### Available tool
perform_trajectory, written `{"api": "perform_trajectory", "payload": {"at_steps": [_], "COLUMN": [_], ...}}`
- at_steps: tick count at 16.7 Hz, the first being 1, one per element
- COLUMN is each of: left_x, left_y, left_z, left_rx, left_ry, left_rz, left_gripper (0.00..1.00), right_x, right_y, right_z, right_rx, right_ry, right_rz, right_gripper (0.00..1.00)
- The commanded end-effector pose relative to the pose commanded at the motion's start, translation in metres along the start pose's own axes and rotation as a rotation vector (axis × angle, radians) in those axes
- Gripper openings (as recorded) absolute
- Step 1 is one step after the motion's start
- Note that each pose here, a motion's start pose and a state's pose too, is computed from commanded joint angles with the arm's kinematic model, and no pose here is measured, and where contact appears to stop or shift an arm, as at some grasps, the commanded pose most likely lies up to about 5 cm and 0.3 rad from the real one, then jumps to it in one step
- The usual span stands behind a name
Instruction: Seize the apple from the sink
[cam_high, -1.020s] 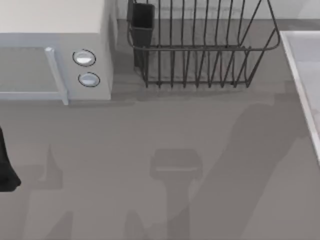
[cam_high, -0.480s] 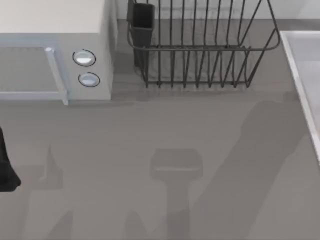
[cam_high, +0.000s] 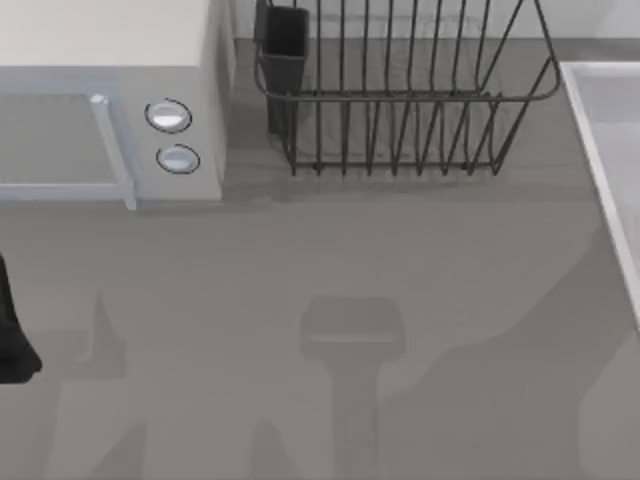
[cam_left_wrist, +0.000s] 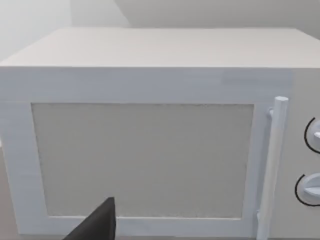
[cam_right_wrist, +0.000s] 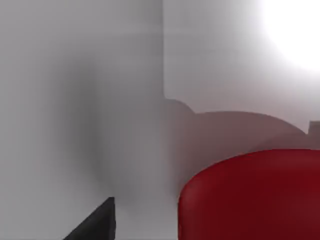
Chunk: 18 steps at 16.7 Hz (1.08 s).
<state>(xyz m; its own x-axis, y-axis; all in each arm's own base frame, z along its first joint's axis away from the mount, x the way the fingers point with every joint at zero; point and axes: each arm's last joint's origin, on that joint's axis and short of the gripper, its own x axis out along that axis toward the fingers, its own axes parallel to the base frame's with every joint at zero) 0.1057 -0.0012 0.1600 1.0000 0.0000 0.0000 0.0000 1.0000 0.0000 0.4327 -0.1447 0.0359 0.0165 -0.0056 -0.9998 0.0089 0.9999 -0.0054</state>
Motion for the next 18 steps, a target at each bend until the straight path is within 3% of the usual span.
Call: {"api": "perform_trajectory", "payload": {"at_steps": [3,7,18], "left_x": [0.000,0.000,0.000], "left_y": [0.000,0.000,0.000], "left_z": [0.000,0.000,0.000], "left_rx": [0.000,0.000,0.000], "left_ry": [0.000,0.000,0.000], "left_rz": [0.000,0.000,0.000], "left_gripper": [1.00,1.00,1.00], "right_x": [0.028,0.029,0.029], "right_y": [0.001,0.001,0.001], "right_z": [-0.006,-0.006,-0.006], "right_rx": [0.001,0.001,0.001], "right_ry": [0.016,0.017,0.017], "right_rz": [0.005,0.005,0.005], "right_gripper": [1.00,1.00,0.17]}}
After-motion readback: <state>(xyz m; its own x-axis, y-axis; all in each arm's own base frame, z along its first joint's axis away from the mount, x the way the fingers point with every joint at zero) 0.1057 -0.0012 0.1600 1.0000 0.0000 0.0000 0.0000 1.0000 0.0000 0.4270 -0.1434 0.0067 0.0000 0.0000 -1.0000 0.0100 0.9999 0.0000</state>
